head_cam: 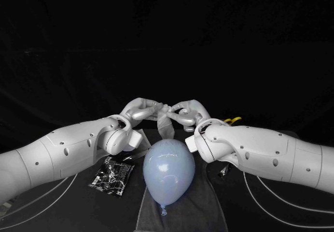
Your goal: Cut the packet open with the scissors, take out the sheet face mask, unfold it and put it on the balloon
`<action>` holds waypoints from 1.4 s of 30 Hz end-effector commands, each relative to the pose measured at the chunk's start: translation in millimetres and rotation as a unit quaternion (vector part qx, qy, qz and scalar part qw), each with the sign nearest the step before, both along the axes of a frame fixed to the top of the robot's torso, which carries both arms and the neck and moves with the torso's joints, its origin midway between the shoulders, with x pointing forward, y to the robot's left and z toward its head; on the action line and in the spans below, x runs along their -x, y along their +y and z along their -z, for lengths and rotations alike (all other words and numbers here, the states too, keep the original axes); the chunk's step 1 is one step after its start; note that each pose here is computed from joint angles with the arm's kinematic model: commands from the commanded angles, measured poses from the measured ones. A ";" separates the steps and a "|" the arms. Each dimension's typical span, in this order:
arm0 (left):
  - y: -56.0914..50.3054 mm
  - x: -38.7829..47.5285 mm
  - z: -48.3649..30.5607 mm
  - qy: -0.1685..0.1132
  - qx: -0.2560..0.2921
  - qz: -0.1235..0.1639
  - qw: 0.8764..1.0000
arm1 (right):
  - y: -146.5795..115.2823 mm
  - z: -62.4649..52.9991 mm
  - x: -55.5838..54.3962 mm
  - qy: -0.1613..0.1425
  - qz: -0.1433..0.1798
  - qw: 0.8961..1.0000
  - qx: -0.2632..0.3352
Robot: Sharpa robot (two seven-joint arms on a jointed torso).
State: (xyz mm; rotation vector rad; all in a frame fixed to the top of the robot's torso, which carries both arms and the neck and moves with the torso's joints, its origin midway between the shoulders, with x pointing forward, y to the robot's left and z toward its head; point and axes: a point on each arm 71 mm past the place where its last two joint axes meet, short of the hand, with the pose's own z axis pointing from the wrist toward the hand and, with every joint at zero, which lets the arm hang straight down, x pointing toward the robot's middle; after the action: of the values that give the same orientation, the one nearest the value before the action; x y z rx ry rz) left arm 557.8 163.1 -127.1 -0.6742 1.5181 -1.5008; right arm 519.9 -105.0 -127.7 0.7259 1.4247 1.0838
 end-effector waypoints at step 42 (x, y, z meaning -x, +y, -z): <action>38.7 -15.7 -6.2 -0.036 -0.022 -0.019 0.999 | -47.1 -10.6 -24.2 0.018 -0.038 0.993 0.109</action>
State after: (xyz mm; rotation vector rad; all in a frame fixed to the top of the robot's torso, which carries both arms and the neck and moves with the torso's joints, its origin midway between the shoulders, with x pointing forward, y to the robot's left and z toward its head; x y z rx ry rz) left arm 574.7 205.5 -124.7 -0.6807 1.4605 -1.4089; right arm 543.4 -154.6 -117.4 0.6196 1.5284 0.9783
